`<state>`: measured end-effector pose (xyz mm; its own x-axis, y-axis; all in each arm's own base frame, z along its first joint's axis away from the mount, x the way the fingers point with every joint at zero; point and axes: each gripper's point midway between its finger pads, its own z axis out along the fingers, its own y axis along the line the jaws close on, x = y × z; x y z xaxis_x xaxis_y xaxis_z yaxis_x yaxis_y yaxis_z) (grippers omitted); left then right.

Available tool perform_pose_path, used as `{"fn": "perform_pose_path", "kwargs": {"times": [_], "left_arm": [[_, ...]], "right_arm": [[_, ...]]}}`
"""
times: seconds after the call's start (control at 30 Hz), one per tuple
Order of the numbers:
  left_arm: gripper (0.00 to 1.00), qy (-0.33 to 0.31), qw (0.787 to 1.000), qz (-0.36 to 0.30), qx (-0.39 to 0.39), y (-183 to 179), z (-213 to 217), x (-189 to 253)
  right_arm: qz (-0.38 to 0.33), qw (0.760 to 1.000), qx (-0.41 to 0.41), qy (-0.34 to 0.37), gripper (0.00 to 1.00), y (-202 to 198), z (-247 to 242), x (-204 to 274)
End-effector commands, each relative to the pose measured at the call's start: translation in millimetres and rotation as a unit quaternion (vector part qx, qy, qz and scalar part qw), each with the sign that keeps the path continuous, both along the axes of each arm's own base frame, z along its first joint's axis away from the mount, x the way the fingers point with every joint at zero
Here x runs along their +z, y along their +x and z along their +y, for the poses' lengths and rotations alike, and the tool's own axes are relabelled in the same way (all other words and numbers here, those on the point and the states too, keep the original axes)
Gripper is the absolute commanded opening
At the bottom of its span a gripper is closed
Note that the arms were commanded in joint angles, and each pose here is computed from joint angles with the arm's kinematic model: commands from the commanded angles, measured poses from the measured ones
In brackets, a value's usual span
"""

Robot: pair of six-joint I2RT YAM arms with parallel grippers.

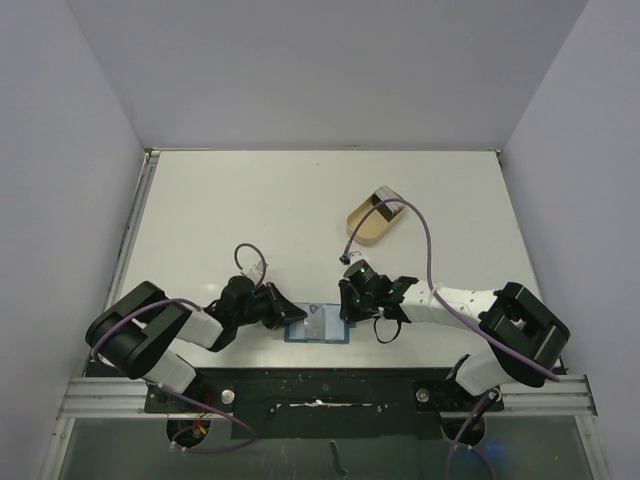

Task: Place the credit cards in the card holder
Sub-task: Insert the credit card into the card holder.

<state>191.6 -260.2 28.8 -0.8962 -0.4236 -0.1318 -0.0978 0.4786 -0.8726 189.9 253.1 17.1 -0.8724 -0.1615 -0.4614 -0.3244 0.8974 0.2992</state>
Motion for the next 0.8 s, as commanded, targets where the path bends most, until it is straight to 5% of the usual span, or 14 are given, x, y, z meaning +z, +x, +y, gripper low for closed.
{"fn": "perform_pose_path", "kwargs": {"times": [0.0, 0.77], "left_arm": [[0.0, -0.018, 0.999, -0.036, -0.021, 3, -10, 10], [0.0, 0.069, 0.996, -0.052, -0.021, 13, 1, 4]], "right_arm": [[-0.013, 1.0, -0.004, 0.009, 0.12, 4, 5, -1], [-0.016, 1.0, -0.008, 0.009, 0.11, 1, 2, -1]]}}
